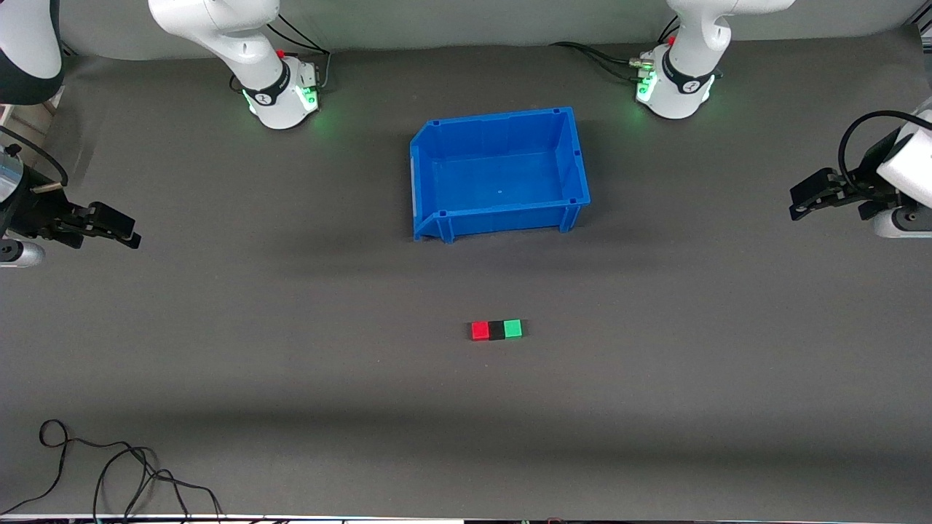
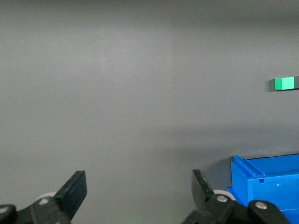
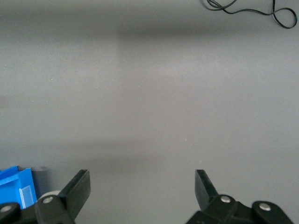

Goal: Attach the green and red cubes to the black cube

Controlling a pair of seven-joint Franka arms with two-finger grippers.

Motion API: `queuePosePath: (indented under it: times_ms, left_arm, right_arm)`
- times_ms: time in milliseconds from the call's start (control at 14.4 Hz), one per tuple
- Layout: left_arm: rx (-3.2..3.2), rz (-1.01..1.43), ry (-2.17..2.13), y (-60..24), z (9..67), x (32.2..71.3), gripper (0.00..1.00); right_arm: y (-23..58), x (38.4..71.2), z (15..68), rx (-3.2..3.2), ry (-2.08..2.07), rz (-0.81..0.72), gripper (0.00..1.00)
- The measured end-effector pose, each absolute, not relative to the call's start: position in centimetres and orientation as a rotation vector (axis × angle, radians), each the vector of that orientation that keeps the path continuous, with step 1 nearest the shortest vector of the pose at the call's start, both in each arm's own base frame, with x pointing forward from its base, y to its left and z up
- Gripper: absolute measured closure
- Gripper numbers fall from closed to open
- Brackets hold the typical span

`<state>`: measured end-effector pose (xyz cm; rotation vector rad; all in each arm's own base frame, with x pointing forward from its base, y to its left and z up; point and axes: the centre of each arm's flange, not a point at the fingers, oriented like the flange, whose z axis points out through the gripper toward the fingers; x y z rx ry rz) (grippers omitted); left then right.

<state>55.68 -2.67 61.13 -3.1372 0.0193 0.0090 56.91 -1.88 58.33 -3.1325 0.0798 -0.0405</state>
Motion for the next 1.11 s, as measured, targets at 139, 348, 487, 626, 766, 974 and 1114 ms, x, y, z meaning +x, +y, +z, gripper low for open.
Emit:
queuePosePath:
  times_ms: [139,348,487,626,766,974,1114]
  left_arm:
    - [-3.137,0.009,0.020,-2.70,61.13,55.68,0.00]
    - [-3.137,0.010,0.021,-2.74,61.13,55.68,0.00]
    - [-3.137,0.010,0.022,-2.74,61.11,55.68,0.00]
    - [-3.137,0.011,0.022,-2.74,61.09,55.69,0.00]
    - [-3.137,0.011,0.022,-2.74,61.09,55.69,0.00]
    - [-3.137,0.011,0.022,-2.75,61.09,55.69,0.00]
    - [-3.137,0.011,0.022,-2.75,61.09,55.69,0.00]
  right_arm:
    - [-1.85,56.94,58.33,-3.132,0.079,-0.045,0.00]
    - [-2.07,56.94,58.33,-3.131,0.079,-0.046,0.00]
    - [-2.09,56.91,58.42,-3.131,0.071,-0.049,0.00]
    - [-1.99,56.82,58.63,-3.134,0.065,-0.054,0.00]
    - [-1.76,56.78,58.73,-3.138,0.055,-0.057,0.00]
    - [-1.50,56.77,58.73,-3.139,0.048,-0.057,0.00]
    - [-1.52,56.77,58.73,-3.139,0.048,-0.057,0.00]
